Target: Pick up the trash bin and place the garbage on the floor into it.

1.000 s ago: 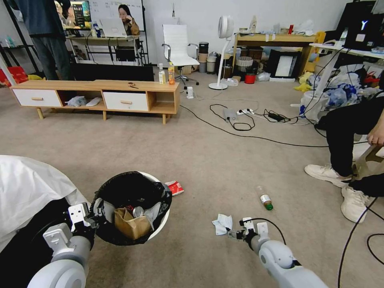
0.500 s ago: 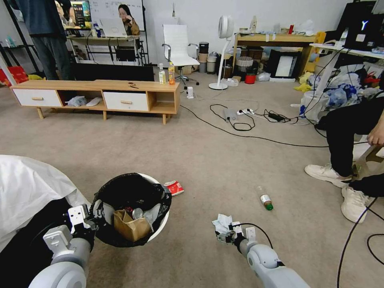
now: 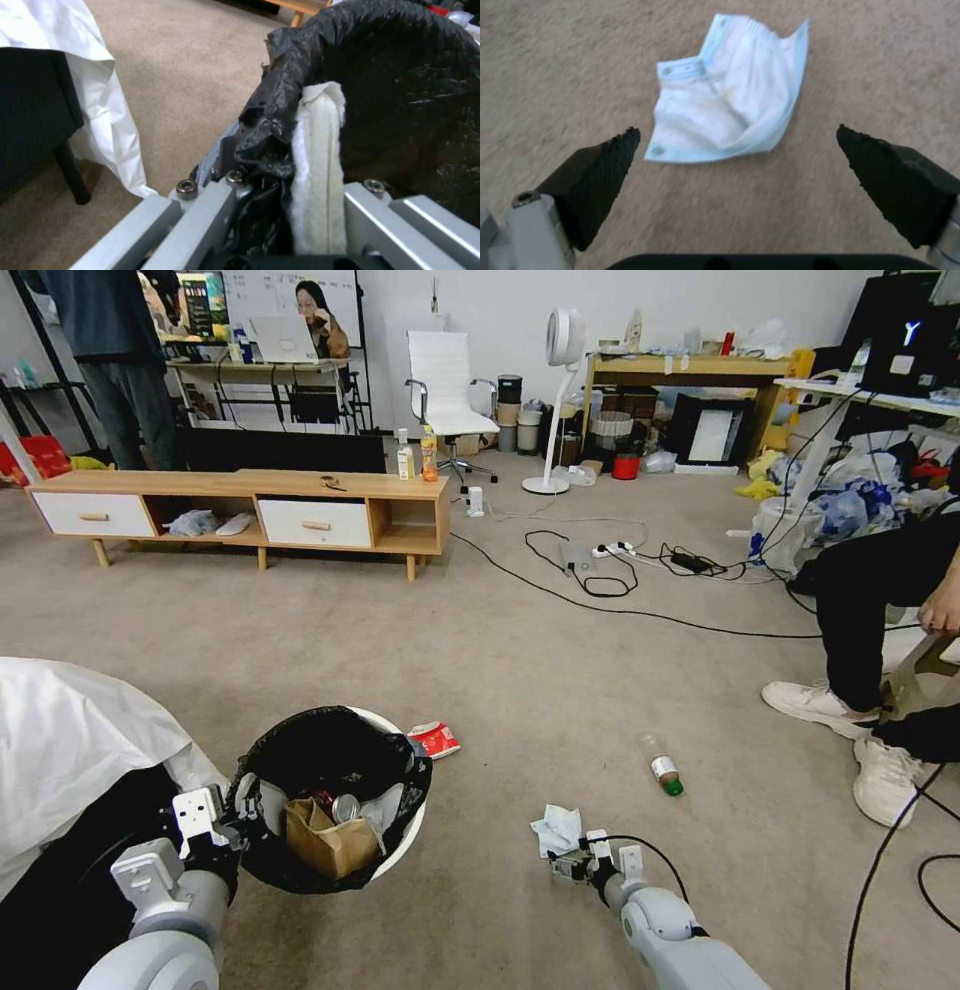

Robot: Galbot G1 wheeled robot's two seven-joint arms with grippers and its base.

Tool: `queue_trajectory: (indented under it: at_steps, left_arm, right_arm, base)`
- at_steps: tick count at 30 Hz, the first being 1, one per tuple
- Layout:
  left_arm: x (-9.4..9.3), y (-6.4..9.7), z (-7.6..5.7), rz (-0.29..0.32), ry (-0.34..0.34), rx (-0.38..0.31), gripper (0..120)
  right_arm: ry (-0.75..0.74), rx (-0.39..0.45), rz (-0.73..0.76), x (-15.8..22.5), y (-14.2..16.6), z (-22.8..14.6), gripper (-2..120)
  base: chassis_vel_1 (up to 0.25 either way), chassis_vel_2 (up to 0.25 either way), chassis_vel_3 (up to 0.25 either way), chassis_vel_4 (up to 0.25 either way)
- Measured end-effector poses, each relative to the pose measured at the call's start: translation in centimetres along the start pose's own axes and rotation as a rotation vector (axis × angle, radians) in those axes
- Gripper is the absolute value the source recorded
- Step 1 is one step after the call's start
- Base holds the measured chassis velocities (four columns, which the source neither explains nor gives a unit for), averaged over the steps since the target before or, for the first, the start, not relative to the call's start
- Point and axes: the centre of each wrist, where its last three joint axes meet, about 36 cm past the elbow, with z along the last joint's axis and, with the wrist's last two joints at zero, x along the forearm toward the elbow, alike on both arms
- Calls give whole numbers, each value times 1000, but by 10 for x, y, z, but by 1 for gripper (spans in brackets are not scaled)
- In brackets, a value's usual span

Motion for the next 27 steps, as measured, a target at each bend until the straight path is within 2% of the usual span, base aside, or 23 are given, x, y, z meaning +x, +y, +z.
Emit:
queue_trajectory:
  at_steps: [10,27]
  left_arm:
    - [-1,-2,3,3,3,-1,6]
    - [1,2,2,-9,-5,3,6]
  right_arm:
    - [-20,-6,16,-20,-1,-18,100]
    - [-10,15,26,-30,1,-9,100]
  base:
    - [0,0,0,0]
    - [0,0,0,0]
